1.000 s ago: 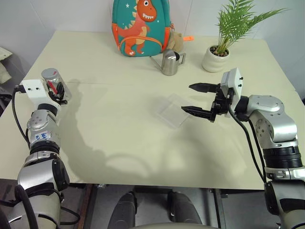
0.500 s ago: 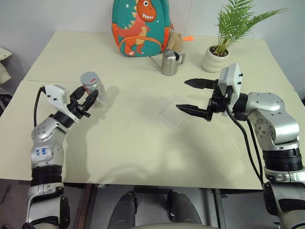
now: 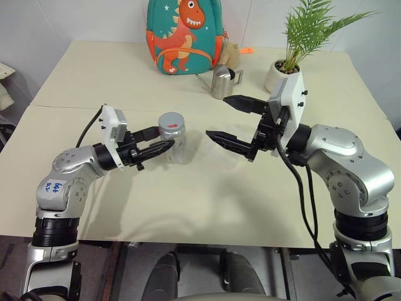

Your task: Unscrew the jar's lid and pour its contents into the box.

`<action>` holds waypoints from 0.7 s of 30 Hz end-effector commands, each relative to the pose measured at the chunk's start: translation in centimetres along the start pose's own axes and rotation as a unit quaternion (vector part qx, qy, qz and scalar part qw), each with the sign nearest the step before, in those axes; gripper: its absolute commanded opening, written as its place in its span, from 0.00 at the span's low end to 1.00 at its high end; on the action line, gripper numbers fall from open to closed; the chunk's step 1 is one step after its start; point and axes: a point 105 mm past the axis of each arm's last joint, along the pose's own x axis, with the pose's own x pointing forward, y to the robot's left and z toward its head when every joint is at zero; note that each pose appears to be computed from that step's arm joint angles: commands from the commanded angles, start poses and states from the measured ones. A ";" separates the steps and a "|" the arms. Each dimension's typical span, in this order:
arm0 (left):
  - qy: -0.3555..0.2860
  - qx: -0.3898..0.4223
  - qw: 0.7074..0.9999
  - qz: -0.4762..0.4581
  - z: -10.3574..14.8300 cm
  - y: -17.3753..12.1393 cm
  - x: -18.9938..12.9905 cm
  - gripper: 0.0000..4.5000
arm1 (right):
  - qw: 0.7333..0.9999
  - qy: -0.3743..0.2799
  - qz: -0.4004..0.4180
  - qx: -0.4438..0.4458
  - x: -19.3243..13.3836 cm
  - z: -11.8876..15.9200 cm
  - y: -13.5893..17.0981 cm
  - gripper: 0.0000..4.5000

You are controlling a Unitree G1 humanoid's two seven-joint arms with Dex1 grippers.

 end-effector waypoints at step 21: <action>-0.017 0.080 0.990 -0.115 2.9 -2.5 3.2 0.43 | 0.997 0.018 -0.072 0.010 2.9 0.1 2.1 1.00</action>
